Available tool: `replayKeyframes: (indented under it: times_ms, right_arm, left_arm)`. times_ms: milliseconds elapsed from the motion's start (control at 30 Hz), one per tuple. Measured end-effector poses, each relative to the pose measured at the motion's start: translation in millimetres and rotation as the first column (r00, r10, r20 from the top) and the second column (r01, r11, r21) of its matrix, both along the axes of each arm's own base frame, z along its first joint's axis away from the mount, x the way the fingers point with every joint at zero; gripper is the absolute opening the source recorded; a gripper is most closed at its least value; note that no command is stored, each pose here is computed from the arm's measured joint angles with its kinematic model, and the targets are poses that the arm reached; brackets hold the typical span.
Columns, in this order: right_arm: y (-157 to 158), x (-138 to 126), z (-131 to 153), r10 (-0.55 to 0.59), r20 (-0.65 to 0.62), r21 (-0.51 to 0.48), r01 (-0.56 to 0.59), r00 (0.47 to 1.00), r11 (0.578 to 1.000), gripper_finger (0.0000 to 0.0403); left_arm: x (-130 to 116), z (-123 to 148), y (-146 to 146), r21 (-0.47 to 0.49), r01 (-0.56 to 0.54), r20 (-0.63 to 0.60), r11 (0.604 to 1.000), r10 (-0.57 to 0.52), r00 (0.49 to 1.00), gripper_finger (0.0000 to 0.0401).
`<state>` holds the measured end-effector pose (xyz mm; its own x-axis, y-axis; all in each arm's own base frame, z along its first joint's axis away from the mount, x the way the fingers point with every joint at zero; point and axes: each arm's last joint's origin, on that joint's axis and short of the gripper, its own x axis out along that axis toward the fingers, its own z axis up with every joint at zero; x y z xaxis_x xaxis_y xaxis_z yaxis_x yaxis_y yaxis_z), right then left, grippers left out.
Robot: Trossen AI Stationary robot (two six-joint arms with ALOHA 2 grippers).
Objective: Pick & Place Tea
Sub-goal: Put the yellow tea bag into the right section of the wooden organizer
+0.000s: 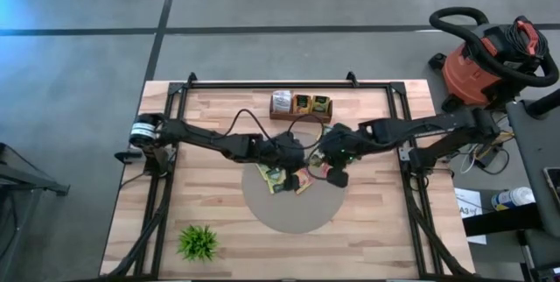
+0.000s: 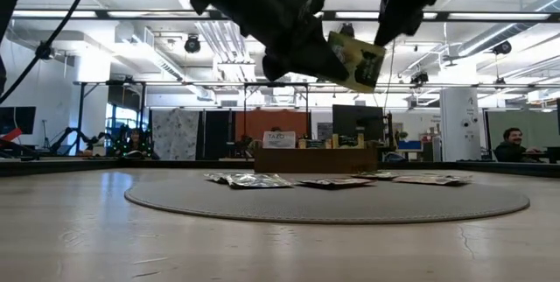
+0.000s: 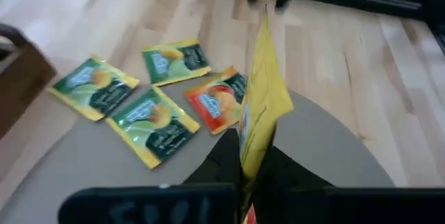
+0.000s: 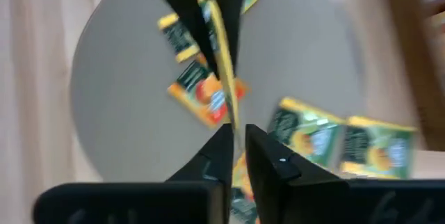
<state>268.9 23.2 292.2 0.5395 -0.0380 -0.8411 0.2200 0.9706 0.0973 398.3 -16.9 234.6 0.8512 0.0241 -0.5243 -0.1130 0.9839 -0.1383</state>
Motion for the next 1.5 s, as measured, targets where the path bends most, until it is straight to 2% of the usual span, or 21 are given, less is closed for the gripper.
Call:
replayKeyframes:
  times_ms: [133, 233, 400, 567, 633, 700, 933, 1167, 1300, 1500]
  right_arm:
    - [-5.8, -17.2, 22.3, -0.100, 0.116, -0.084, 0.110, 0.988, 0.990, 0.0086]
    - [-8.6, -29.3, 36.7, -0.143, 0.216, -0.096, 0.166, 0.966, 0.981, 0.0119]
    - [-8.2, -26.6, 49.6, -0.095, 0.369, -0.102, 0.142, 0.924, 0.985, 0.0165]
    - [-11.2, -12.0, 54.5, -0.088, 0.468, -0.098, 0.150, 0.879, 0.984, 0.0196]
    - [-13.7, -6.5, 52.3, -0.087, 0.469, -0.087, 0.144, 0.879, 0.986, 0.0203]
    - [-16.8, -0.8, 51.2, -0.085, 0.468, -0.070, 0.132, 0.879, 0.989, 0.0207]
    - [-23.7, 15.7, 50.6, -0.091, 0.452, -0.054, 0.129, 0.887, 0.990, 0.0208]
    - [-32.1, 29.5, 45.1, -0.079, 0.420, 0.025, 0.076, 0.904, 0.997, 0.0200]
    - [-37.3, 31.7, 42.5, -0.095, 0.409, 0.067, 0.074, 0.908, 0.995, 0.0170]
    - [-40.1, 29.3, 43.3, -0.110, 0.403, 0.076, 0.086, 0.908, 0.993, 0.0099]
  left_arm:
    - [-13.9, 17.5, 0.6, -0.004, -0.031, 0.041, 1.000, 0.031, 0.999, 0.0009]
    - [-30.6, 33.1, 4.3, -0.026, -0.063, 0.170, 0.998, 0.066, 0.983, 0.0008]
    - [-60.2, 44.0, 15.4, -0.145, -0.069, 0.449, 0.987, 0.127, 0.884, 0.0007]
    - [-75.0, 31.4, 19.6, -0.269, -0.046, 0.555, 0.962, 0.194, 0.809, 0.0007]
    - [-77.8, 32.7, 19.7, -0.289, -0.027, 0.603, 0.957, 0.204, 0.771, 0.0007]
    - [-77.7, 32.3, 19.7, -0.297, -0.022, 0.612, 0.955, 0.208, 0.763, 0.0006]
    - [-77.7, 29.7, 19.9, -0.287, -0.026, 0.606, 0.958, 0.203, 0.769, 0.0008]
    - [-76.1, 25.7, 21.7, -0.285, -0.036, 0.596, 0.958, 0.206, 0.776, 0.0010]
    - [-76.1, 24.3, 22.9, -0.269, -0.045, 0.588, 0.962, 0.201, 0.783, 0.0009]
    - [-76.2, 19.5, 24.1, -0.263, -0.067, 0.555, 0.962, 0.208, 0.805, 0.0010]
